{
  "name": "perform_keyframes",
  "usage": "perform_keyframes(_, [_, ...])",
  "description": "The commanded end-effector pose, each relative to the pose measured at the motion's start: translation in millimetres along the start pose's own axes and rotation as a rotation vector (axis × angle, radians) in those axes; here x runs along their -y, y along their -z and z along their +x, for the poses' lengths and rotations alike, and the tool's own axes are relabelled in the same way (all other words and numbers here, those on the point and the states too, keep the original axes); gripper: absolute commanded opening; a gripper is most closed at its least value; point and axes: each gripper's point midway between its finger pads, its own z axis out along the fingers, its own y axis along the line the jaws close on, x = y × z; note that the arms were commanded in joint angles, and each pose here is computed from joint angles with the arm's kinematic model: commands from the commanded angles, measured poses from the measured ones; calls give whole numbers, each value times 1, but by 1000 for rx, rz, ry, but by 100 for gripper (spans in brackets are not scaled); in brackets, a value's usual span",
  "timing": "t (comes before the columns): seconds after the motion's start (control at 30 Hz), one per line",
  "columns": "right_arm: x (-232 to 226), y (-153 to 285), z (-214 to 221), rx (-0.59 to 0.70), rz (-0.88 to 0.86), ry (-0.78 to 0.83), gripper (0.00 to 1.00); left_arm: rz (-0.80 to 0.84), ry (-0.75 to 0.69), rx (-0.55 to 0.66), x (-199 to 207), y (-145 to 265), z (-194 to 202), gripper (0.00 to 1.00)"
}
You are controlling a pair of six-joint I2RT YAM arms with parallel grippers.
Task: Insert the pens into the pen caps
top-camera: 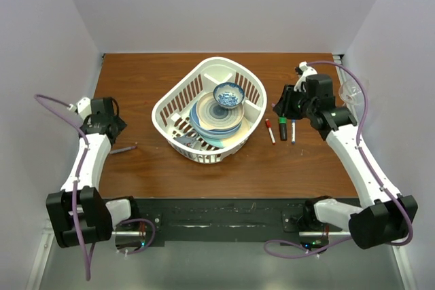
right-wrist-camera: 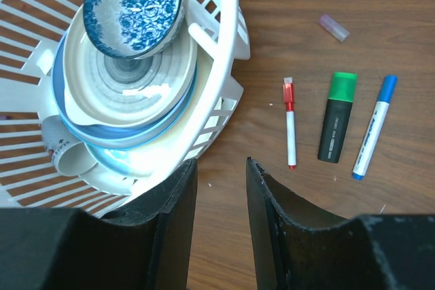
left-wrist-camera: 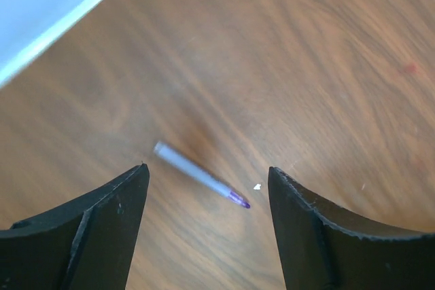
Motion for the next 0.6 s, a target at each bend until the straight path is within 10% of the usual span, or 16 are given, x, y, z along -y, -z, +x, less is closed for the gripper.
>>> perform_keyframes(0.0, [-20, 20, -24, 108, -91, -10, 39, 192, -386, 192, 32, 1, -46, 77])
perform_keyframes(0.3, [-28, 20, -16, 145, -157, -54, 40, 335, -886, 124, 50, -27, -21, 74])
perform_keyframes(0.57, [-26, 22, -12, 131, -152, -29, 40, 323, -1029, 35, 23, -35, 15, 74])
